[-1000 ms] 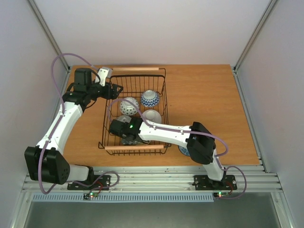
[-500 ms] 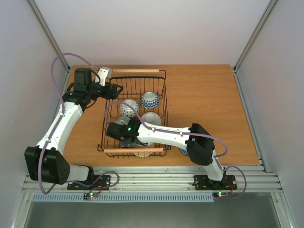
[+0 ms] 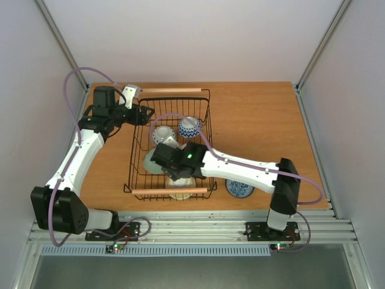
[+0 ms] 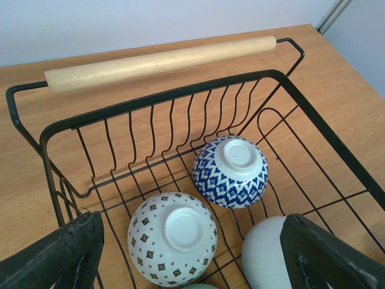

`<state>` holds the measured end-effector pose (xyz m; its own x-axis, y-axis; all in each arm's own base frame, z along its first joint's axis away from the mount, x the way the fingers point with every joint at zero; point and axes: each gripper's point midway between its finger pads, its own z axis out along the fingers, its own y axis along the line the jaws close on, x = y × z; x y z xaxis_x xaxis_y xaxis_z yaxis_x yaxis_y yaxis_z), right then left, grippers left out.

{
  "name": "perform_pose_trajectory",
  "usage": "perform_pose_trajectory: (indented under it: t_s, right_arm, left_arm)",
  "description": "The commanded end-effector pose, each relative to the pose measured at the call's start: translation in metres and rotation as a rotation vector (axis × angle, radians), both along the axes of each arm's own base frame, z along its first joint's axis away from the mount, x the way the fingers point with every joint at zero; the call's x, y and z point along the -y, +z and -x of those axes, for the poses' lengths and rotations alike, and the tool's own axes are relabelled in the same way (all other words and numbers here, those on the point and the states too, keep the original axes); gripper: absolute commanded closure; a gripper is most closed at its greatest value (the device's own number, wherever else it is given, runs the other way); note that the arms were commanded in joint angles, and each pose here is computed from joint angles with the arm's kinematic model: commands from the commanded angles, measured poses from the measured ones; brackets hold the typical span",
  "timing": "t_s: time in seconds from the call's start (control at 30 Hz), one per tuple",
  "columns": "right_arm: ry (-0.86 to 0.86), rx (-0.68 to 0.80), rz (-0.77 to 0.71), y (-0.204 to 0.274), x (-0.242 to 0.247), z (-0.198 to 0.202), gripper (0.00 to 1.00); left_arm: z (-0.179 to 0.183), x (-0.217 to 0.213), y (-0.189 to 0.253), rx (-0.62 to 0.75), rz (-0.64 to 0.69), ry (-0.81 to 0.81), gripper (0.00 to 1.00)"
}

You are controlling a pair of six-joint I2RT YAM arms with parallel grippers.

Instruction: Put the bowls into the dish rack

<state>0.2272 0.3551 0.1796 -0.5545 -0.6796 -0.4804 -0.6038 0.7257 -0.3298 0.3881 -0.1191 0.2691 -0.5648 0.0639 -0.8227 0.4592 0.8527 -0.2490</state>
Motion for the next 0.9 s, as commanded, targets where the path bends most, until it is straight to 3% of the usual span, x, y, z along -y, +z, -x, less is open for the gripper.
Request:
perform_pose_trajectory:
  t_s: [0.0, 0.2, 0.27, 0.43, 0.87]
  right_arm:
    - [-0.144, 0.104, -0.072, 0.034, 0.039, -0.023, 0.01]
    - [-0.431, 0.150, -0.188, 0.057, 0.123, -0.046, 0.03]
    - [-0.523, 0.144, -0.210, 0.053, 0.155, -0.048, 0.11]
    - [-0.738, 0.085, -0.187, 0.023, 0.226, -0.034, 0.15]
    - [-1.027, -0.085, -0.120, -0.061, 0.296, 0.031, 0.42]
  left_arm:
    - [-0.001, -0.003, 0.025, 0.073, 0.007, 0.010, 0.19]
    - [0.000, -0.001, 0.022, 0.060, 0.019, -0.003, 0.19]
    - [-0.001, 0.000, 0.022, 0.060, 0.022, -0.007, 0.19]
    - [-0.002, 0.001, 0.019, 0.049, 0.026, -0.012, 0.19]
    - [-0.001, 0.003, 0.017, 0.036, 0.037, -0.020, 0.19]
